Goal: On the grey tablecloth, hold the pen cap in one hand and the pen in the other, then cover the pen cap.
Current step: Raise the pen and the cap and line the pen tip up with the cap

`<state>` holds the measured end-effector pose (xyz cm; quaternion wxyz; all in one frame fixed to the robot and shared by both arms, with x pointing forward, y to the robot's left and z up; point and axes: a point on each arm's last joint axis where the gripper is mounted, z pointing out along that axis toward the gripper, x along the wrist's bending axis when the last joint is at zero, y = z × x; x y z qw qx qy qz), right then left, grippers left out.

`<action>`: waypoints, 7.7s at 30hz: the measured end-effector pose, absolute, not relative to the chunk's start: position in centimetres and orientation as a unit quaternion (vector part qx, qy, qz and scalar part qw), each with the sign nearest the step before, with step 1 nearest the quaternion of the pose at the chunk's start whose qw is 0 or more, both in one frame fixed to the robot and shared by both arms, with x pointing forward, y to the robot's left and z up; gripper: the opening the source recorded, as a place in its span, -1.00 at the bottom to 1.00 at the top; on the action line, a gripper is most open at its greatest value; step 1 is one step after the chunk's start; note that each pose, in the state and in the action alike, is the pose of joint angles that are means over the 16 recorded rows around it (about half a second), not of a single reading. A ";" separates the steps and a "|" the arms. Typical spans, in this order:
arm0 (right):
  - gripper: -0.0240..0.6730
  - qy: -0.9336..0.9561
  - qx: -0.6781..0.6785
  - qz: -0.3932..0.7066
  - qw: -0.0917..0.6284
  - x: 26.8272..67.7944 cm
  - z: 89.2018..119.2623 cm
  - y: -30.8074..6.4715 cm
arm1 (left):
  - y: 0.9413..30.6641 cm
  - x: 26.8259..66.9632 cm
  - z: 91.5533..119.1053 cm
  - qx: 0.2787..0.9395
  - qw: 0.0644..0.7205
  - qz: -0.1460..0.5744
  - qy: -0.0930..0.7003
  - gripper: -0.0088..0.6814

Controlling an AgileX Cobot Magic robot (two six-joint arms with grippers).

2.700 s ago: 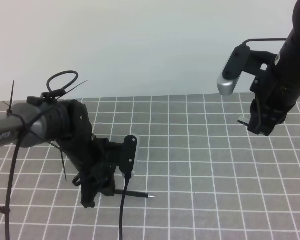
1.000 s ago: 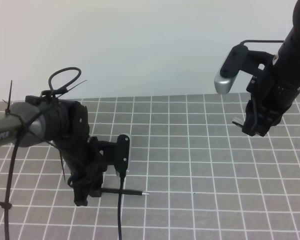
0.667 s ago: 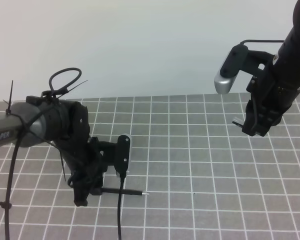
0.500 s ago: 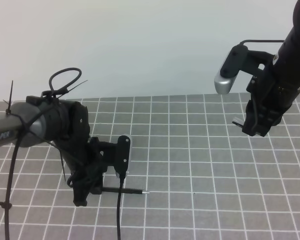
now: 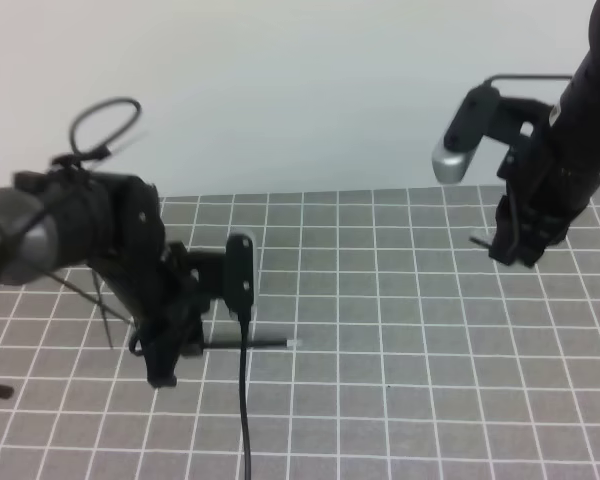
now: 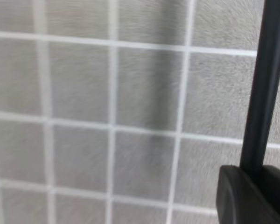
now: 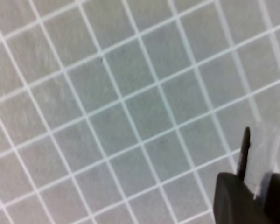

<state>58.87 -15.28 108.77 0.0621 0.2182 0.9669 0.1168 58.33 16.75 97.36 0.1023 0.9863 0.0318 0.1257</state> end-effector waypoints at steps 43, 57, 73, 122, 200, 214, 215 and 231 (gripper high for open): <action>-0.92 0.897 0.036 0.054 0.437 53.9 120.5 -8.0 | 16.0 54.5 113.3 0.929 0.294 0.048 0.219 -0.85; -0.93 0.951 0.094 0.151 0.251 54.4 119.6 -12.3 | 17.1 55.0 113.5 0.924 0.310 0.053 0.218 -0.85; -0.94 0.961 0.194 0.143 0.138 57.3 114.1 -17.8 | 13.6 55.0 113.4 0.948 0.245 0.196 0.049 -0.85; -0.94 0.976 0.142 0.167 0.001 55.1 108.2 -13.7 | 8.4 56.9 108.7 0.922 0.107 0.355 -0.113 -0.85; -0.92 0.831 0.096 0.139 0.531 53.2 108.7 -15.1 | 11.0 56.5 110.8 0.928 0.168 0.325 -0.066 -0.85; -0.92 0.844 0.036 0.166 0.508 46.4 103.1 -17.4 | 10.3 56.6 109.7 0.936 0.229 0.265 -0.032 -0.85; -0.92 0.844 0.032 0.158 0.511 46.4 103.0 -17.5 | 10.2 56.6 109.6 0.936 0.232 0.262 -0.027 -0.85; -0.92 0.831 -0.052 0.090 0.547 47.8 104.0 -16.9 | 8.3 57.2 107.3 0.942 0.222 0.251 0.023 -0.85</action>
